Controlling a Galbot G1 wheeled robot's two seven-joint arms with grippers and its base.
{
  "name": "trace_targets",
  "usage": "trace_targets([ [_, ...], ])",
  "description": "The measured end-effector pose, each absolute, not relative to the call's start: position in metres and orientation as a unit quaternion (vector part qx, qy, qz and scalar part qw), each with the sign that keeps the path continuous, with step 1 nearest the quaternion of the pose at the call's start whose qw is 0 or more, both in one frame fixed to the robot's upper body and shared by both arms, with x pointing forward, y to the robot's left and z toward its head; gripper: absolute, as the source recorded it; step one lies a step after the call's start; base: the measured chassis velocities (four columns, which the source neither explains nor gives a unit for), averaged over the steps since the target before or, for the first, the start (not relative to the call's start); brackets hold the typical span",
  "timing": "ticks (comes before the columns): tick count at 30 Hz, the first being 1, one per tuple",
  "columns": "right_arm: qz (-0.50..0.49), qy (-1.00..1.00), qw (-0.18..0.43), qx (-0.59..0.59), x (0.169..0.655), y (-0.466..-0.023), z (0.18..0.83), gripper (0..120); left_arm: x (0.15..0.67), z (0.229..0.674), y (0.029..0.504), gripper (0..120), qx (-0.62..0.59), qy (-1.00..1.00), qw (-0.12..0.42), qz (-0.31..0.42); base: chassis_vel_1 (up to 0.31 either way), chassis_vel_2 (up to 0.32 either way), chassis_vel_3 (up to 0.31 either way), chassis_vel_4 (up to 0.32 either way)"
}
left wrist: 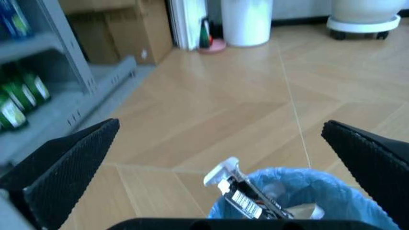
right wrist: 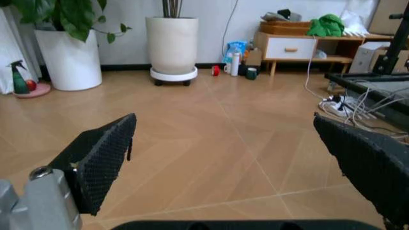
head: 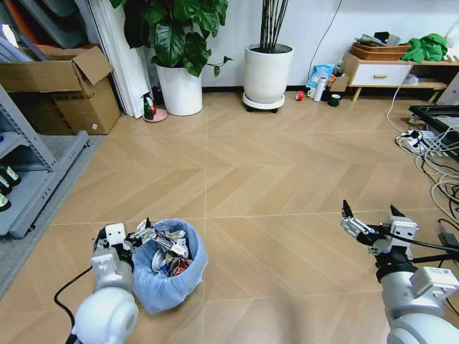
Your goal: Pick up the trash bin and place the garbage on the floor into it.
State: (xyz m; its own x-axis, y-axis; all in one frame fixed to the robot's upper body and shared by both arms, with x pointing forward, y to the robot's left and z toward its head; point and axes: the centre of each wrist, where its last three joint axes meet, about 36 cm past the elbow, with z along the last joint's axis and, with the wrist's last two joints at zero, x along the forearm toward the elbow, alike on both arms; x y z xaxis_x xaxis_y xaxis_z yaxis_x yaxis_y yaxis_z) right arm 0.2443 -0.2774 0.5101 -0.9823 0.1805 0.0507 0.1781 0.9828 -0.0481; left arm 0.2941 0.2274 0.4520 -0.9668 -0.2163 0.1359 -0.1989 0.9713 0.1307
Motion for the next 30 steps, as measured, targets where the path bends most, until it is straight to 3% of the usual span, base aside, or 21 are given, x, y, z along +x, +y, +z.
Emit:
trace_targets([
  [6, 0.023, -0.994, 0.047, -0.096, 0.25, -0.287, 0.498, 100, 0.273, 0.453, 0.206, 112, 0.105, -0.988, 0.024, -0.112, 0.0, 0.0, 0.0, 0.0],
  [15, 0.015, -0.994, 0.066, -0.089, 0.251, -0.284, 0.489, 100, 0.272, 0.449, 0.196, 101, 0.104, -0.988, 0.027, -0.111, 0.0, 0.0, 0.0, 0.0],
  [30, 0.012, -0.993, 0.067, -0.093, 0.255, -0.285, 0.482, 100, 0.276, 0.439, 0.198, 100, 0.101, -0.987, 0.041, -0.116, 0.0, 0.0, 0.0, 0.0],
])
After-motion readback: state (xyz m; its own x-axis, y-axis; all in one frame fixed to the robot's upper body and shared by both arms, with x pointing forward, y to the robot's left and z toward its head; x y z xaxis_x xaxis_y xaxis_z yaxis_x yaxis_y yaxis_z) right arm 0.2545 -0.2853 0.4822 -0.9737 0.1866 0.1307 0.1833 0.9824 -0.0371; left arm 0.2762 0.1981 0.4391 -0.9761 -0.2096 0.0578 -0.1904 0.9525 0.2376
